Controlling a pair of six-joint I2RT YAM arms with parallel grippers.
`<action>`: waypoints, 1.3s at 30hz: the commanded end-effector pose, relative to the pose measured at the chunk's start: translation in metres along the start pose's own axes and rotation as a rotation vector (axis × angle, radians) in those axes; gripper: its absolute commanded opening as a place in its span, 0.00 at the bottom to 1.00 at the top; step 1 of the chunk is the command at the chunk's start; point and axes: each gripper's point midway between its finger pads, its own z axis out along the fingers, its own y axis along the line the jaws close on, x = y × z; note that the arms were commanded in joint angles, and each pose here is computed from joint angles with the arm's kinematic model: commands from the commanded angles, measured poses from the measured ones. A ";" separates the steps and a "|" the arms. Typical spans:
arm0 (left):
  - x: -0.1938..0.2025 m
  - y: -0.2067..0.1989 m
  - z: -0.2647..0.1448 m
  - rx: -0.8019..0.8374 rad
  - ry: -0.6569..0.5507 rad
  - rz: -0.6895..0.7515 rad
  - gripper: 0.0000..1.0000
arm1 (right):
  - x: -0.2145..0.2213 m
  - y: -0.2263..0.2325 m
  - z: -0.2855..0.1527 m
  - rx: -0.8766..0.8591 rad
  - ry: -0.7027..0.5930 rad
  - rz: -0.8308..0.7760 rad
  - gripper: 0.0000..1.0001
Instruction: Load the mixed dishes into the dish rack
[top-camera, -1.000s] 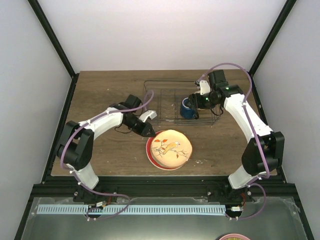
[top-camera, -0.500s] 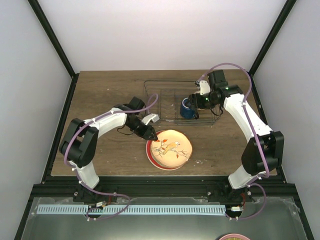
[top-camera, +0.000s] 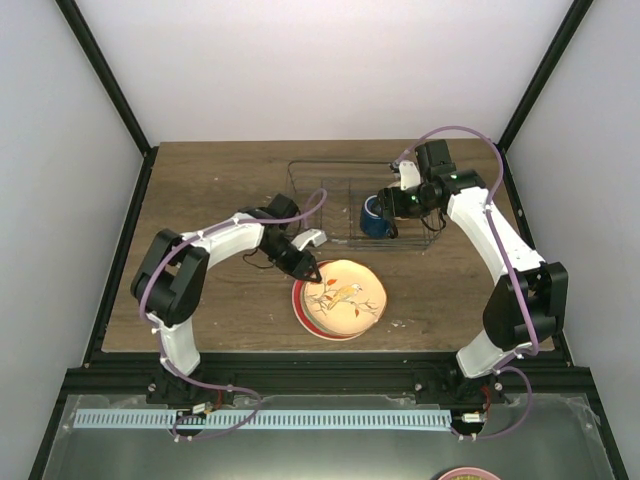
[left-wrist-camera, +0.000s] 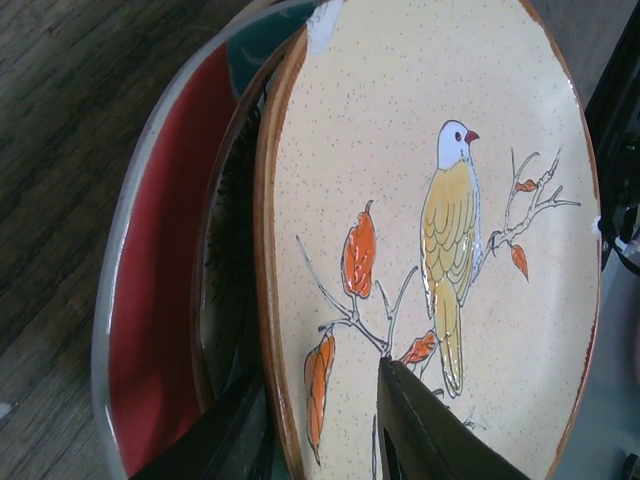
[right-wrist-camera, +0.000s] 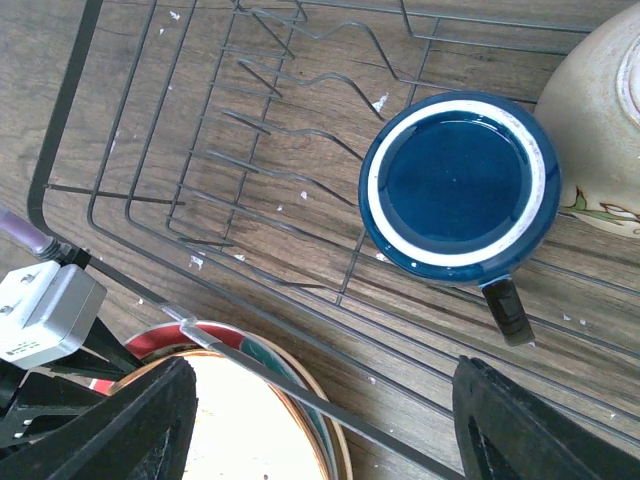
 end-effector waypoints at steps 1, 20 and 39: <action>-0.001 -0.003 0.006 0.022 0.021 0.022 0.28 | -0.001 0.001 -0.002 0.011 0.006 -0.019 0.71; -0.014 -0.020 -0.012 0.154 -0.052 -0.016 0.00 | 0.002 0.012 -0.001 -0.054 0.013 -0.022 0.72; -0.033 -0.066 -0.083 0.239 -0.203 0.017 0.00 | 0.026 0.050 0.012 -0.347 0.084 -0.088 0.75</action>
